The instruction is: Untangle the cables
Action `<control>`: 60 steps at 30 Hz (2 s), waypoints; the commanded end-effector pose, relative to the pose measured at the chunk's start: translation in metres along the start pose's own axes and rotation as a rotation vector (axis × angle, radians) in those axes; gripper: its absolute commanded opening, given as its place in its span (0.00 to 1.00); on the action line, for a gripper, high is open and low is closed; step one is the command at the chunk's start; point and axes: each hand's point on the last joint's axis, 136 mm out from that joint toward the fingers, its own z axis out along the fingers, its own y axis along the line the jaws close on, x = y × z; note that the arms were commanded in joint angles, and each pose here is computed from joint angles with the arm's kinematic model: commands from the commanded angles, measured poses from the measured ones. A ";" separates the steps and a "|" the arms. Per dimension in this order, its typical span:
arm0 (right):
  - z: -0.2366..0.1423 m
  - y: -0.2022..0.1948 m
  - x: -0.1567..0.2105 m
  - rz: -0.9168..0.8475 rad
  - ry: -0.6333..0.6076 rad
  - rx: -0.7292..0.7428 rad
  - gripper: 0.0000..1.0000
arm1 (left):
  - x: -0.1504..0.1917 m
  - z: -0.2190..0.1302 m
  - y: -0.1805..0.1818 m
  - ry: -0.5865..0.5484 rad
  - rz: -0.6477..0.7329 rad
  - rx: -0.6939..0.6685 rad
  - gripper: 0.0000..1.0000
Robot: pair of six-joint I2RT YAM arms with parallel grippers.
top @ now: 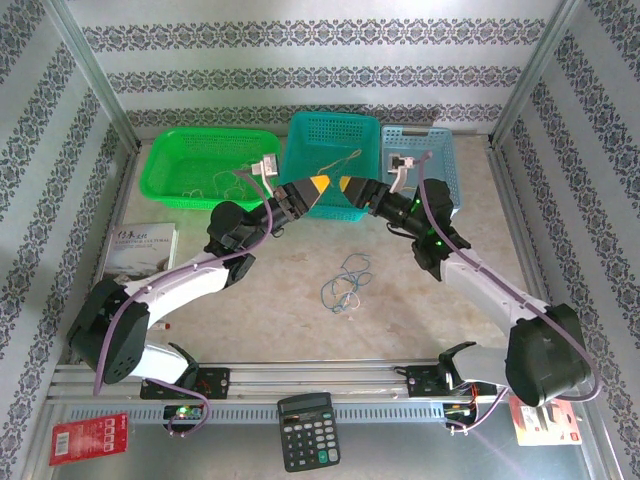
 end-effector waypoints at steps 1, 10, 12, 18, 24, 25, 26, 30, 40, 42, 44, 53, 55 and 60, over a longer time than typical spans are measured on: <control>0.009 0.024 -0.021 -0.030 -0.060 -0.072 0.72 | -0.020 0.004 -0.027 -0.056 0.020 0.096 0.00; 0.035 0.026 -0.024 0.000 -0.070 -0.109 0.70 | -0.022 0.005 -0.034 -0.062 0.018 0.110 0.00; 0.040 0.027 -0.025 0.006 -0.071 -0.119 0.69 | -0.022 0.004 -0.034 -0.063 0.019 0.110 0.00; 0.045 0.024 -0.022 0.021 -0.063 -0.124 0.35 | -0.023 0.002 -0.034 -0.070 0.019 0.104 0.00; 0.029 -0.009 -0.018 0.055 -0.069 -0.041 0.00 | -0.025 0.000 -0.036 -0.086 0.025 0.103 0.00; 0.021 -0.021 -0.019 0.064 -0.077 -0.006 0.00 | -0.025 -0.001 -0.036 -0.087 0.027 0.102 0.00; 0.014 -0.033 -0.019 0.075 -0.087 0.033 0.00 | -0.026 -0.002 -0.037 -0.090 0.030 0.103 0.00; -0.030 -0.093 -0.031 0.135 -0.165 0.221 0.00 | -0.027 -0.005 -0.043 -0.095 0.047 0.103 0.00; -0.059 -0.091 -0.060 0.137 -0.212 0.257 0.00 | -0.021 -0.006 -0.024 -0.092 0.021 0.071 0.00; -0.059 -0.088 -0.065 0.127 -0.211 0.264 0.00 | -0.018 -0.006 -0.018 -0.081 0.020 0.056 0.00; -0.057 -0.085 -0.072 0.108 -0.208 0.279 0.00 | -0.015 -0.005 -0.012 -0.073 0.017 0.043 0.18; -0.059 -0.095 -0.112 0.045 -0.249 0.419 0.00 | -0.004 -0.012 0.017 -0.055 0.026 -0.042 0.93; -0.061 -0.105 -0.120 0.028 -0.256 0.469 0.00 | -0.002 -0.015 0.021 -0.051 0.033 -0.060 1.00; -0.067 -0.145 -0.137 0.025 -0.283 0.606 0.00 | 0.006 -0.024 0.034 -0.028 0.057 -0.129 1.00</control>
